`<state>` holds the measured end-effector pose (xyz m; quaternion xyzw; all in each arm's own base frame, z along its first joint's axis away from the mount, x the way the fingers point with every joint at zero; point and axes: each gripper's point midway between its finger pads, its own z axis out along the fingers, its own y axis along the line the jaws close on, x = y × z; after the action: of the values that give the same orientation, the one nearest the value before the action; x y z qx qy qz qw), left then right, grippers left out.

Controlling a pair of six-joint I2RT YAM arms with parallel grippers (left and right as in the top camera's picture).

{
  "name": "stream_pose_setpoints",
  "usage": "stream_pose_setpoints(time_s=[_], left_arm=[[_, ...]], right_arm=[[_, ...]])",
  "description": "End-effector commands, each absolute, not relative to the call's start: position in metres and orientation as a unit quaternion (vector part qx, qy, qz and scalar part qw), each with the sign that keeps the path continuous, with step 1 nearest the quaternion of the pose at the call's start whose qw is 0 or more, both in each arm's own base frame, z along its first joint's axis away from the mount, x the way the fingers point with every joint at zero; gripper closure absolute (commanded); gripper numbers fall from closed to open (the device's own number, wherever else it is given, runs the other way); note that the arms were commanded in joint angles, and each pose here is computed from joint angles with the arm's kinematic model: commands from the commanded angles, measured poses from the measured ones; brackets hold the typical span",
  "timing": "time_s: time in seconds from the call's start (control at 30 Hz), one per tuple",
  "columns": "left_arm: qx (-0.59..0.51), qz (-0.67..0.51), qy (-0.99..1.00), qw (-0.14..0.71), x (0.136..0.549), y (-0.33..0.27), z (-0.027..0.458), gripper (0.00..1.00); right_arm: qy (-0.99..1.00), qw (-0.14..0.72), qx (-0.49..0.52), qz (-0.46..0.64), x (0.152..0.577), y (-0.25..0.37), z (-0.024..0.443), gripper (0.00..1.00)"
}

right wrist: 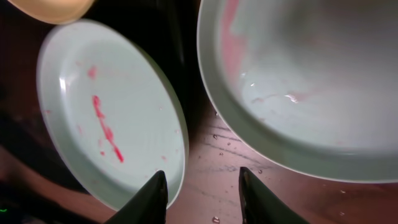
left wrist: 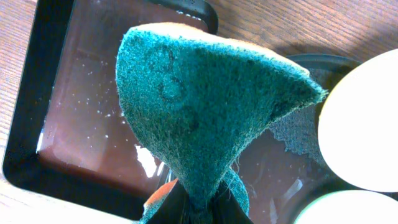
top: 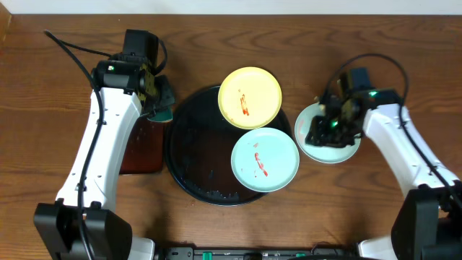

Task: Clean dirty plates on tray and stack at the side

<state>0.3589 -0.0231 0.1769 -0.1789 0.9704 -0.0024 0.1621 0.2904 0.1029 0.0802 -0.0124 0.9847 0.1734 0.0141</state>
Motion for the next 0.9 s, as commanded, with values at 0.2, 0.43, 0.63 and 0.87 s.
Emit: stream_pose_setpoints(time_s=[0.2,0.43,0.63,0.87], left_arm=[[-0.18,0.002,0.971,0.158,0.359,-0.021,0.173,0.93],[-0.18,0.002,0.971,0.158,0.359,-0.021,0.173,0.92],[-0.18,0.002,0.971,0.158,0.359,-0.021,0.173,0.93],[-0.18,0.002,0.971,0.158,0.359,-0.021,0.173,0.92]], right_arm=[[0.985,0.015,-0.039,0.165,0.273,0.132,0.052,0.59],[0.992,0.023,-0.039,0.116,0.269,0.129,0.039,0.6],[0.993,0.026,-0.041,0.111,0.27,0.128,0.037,0.69],[0.992,0.042,-0.036,0.115,0.272,0.128,0.024,0.81]])
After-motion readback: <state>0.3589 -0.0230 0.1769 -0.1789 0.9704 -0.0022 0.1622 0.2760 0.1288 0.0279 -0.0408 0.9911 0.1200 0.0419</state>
